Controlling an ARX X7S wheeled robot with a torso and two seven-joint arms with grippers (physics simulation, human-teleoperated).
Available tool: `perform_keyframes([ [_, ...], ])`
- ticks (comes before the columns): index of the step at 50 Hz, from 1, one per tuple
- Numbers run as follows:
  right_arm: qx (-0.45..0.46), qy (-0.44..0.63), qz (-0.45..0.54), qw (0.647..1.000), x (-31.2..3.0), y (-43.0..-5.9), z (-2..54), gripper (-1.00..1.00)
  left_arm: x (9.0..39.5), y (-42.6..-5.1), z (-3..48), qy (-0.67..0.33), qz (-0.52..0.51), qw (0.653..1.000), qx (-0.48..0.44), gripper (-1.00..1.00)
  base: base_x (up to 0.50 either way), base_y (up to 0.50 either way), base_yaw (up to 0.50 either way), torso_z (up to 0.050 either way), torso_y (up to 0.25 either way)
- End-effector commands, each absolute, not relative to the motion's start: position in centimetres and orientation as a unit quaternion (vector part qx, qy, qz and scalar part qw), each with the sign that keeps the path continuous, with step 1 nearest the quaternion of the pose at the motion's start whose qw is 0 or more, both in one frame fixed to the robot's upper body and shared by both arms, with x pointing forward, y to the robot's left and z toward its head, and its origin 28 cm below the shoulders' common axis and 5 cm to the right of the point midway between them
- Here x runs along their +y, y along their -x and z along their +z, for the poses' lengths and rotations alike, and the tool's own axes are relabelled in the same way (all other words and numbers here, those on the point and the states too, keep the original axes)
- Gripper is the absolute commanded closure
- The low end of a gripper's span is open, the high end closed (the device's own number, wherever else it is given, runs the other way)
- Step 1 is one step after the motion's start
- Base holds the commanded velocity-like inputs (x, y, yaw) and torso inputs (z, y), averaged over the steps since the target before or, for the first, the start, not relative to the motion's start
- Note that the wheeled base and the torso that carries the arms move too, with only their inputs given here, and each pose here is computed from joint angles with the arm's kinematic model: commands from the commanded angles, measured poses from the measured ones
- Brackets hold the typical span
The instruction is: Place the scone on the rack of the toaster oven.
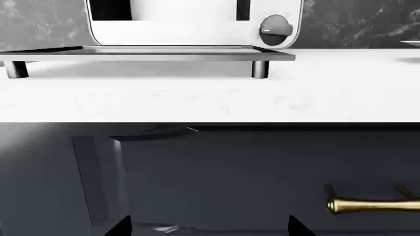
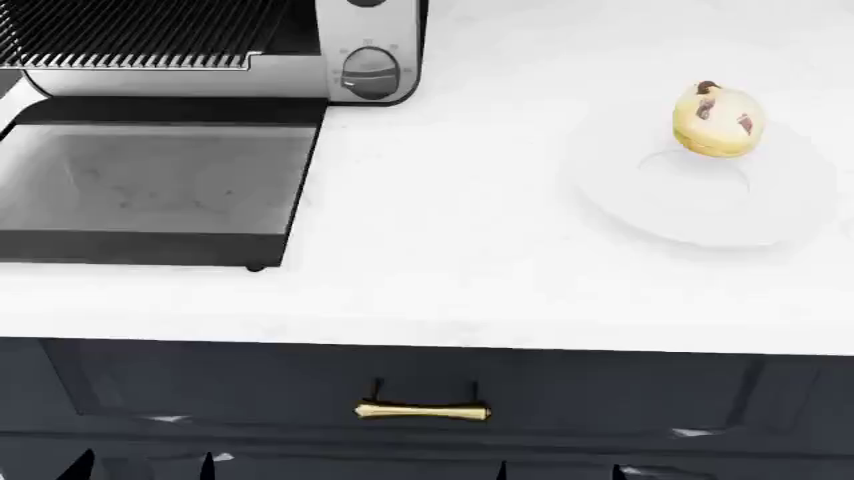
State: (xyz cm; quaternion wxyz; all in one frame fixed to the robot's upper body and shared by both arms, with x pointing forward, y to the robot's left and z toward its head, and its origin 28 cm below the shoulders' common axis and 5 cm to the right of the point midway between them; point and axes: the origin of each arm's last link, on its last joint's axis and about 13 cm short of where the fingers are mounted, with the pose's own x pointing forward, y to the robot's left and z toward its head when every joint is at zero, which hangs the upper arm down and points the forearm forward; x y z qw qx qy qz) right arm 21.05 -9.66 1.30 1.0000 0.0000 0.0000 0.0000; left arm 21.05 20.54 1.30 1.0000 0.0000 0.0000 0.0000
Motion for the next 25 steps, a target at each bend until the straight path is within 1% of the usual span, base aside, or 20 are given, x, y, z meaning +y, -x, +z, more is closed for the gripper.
perform_keyframes([
  [1,-0.003,-0.002,0.001,1.0,-9.58,-20.89,1.56,-1.0,20.43,-20.87,1.54,-0.003,-0.002,1.0,-0.001,-1.0,0.0,0.0,0.0,0.0,0.0],
  [14,-0.006,-0.008,0.005,1.0,-9.63,-20.62,1.81,-1.0,20.29,-20.83,2.09,-0.022,0.004,1.0,-0.006,-1.0,0.0,0.0,0.0,0.0,0.0],
  [17,-0.002,-0.003,0.017,1.0,-9.27,-20.58,2.39,-1.0,20.4,-20.7,2.25,-0.02,0.002,1.0,-0.014,-1.0,0.0,0.0,0.0,0.0,0.0],
  [18,-0.006,-0.008,0.005,1.0,-9.59,-20.6,1.88,-1.0,20.34,-20.78,2.35,-0.012,0.002,1.0,-0.017,-1.0,0.0,0.0,0.0,0.0,0.0],
  [25,-0.011,-0.006,0.006,1.0,-9.73,-20.57,2.37,-1.0,20.41,-20.71,2.49,-0.009,0.001,1.0,-0.019,-1.0,0.0,0.0,0.0,0.0,0.0],
])
